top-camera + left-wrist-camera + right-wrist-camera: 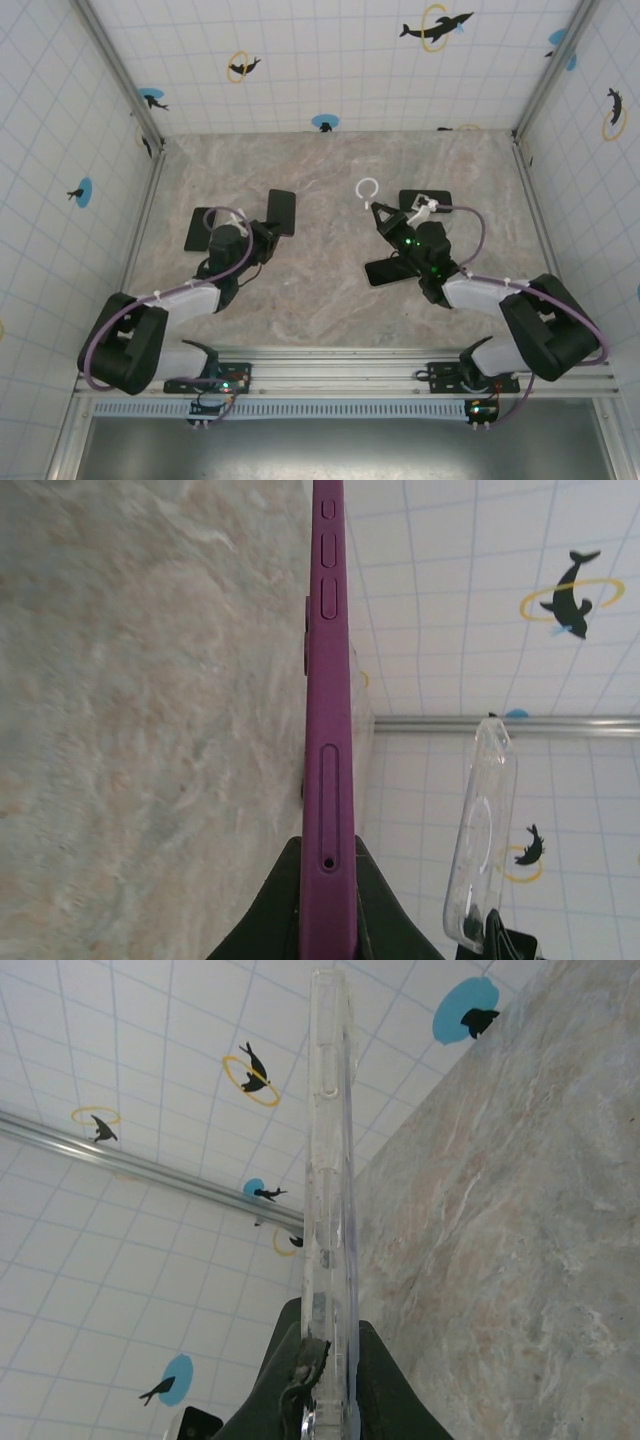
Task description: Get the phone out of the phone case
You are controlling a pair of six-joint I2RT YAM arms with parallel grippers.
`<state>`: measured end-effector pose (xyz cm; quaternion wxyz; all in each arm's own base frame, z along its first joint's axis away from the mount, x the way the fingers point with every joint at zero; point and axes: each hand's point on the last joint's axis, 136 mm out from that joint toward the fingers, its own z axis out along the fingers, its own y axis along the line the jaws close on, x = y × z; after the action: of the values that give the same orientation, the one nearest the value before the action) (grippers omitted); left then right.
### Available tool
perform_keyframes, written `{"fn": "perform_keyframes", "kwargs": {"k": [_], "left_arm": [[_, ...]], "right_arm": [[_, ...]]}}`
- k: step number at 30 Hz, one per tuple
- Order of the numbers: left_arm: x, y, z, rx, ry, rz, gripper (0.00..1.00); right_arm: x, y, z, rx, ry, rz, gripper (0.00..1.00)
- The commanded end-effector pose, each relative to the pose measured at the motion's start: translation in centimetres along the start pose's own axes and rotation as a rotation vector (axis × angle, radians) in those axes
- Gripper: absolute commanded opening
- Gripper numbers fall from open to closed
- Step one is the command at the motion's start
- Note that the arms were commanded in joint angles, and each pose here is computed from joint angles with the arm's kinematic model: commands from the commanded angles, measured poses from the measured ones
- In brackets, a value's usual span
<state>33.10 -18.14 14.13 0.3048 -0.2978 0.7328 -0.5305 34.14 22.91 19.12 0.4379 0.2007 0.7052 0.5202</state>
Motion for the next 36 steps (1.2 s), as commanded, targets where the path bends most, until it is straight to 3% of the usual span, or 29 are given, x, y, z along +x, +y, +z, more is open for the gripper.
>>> {"fn": "perform_keyframes", "kwargs": {"k": [1, 11, 23, 36], "left_arm": [[-0.5, -2.6, -0.5, 0.162, 0.025, 0.050, 0.01], [-1.6, 0.7, -0.7, 0.211, 0.029, -0.099, 0.06], [-2.2, 6.5, -0.4, 0.035, 0.000, -0.195, 0.10], [-2.2, 9.7, 0.1, -0.099, 0.021, -0.242, 0.16]], "right_arm": [[0.2, 2.7, 1.1, -0.076, 0.004, -0.002, 0.00], [3.4, 3.2, 3.0, -0.101, 0.088, 0.012, 0.00], [4.7, 2.4, 3.5, -0.082, 0.127, 0.024, 0.00], [5.9, 1.9, 4.0, -0.075, 0.165, 0.043, 0.00]]}}
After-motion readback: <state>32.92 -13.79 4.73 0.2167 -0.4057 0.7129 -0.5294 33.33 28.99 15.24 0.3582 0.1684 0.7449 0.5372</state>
